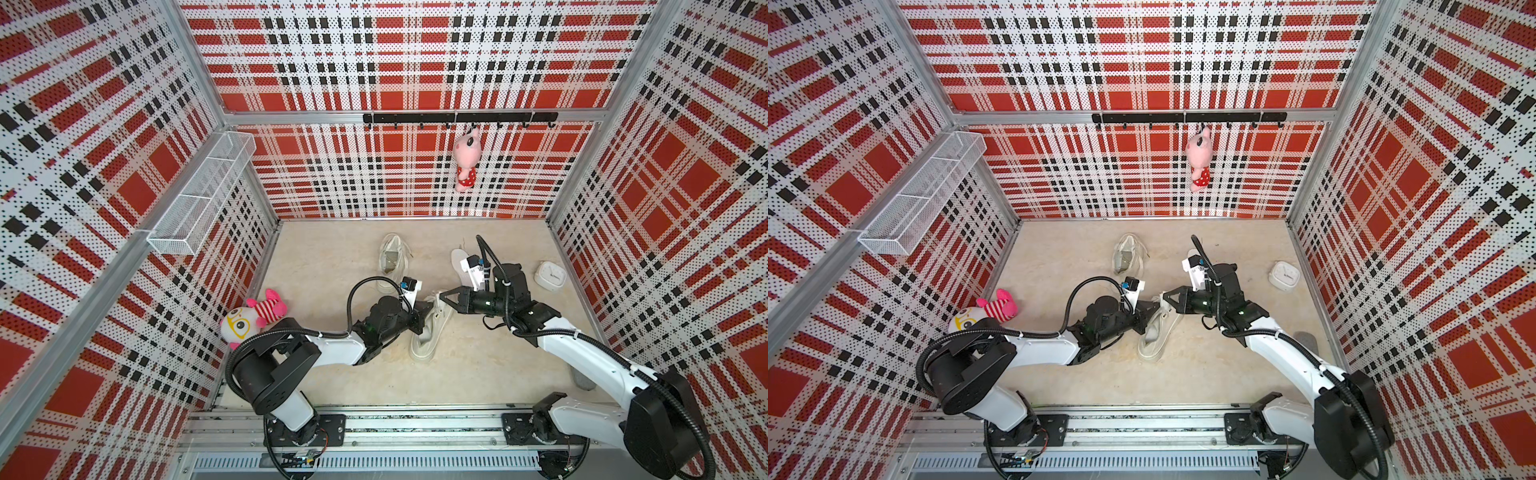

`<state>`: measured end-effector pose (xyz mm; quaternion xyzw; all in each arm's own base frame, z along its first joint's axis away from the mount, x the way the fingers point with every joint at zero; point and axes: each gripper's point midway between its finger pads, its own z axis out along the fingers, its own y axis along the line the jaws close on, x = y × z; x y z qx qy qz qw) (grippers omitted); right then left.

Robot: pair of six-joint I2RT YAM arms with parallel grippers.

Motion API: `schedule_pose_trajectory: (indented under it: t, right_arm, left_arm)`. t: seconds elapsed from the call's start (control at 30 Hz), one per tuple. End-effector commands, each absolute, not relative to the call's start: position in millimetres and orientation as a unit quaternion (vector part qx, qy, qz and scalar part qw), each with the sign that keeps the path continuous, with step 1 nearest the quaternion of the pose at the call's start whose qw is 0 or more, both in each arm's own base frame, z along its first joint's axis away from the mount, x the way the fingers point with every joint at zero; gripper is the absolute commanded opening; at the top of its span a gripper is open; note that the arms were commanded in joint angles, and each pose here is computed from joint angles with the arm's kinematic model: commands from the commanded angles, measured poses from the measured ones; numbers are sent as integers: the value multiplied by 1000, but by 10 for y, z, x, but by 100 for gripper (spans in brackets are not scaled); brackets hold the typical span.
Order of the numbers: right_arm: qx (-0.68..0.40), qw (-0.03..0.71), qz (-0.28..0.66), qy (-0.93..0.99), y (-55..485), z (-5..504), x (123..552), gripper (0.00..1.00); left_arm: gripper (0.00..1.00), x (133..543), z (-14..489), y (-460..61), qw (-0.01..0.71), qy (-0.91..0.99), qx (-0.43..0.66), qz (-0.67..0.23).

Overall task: Remove the insole from the shoe
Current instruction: Untie the shoelace on the shoe.

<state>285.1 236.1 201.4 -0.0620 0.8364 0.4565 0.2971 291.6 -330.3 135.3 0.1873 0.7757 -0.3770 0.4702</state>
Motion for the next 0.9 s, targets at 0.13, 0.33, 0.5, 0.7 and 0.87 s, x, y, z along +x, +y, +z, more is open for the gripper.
schedule_pose_trajectory:
  t: [0.13,0.33,0.5,0.7,0.87]
  right_arm:
    - [-3,312,404,860,1877,1768,3028,0]
    - [1,320,356,878,1755,1706,3137,0]
    - [2,307,332,892,1716,1567,3171,3]
    - [-40,290,410,864,1964,1547,3061,13]
    - [-49,279,418,863,1990,1447,3001,15]
  left_arm:
    - [0,2896,1400,-3110,495,772,172,-360]
    - [0,2888,1391,-3018,502,774,161,-350]
    - [0,2875,1393,-2989,504,774,159,-348]
    - [0,2863,1391,-3027,501,774,165,-352]
    - [0,2874,1409,-3039,502,772,164,-352]
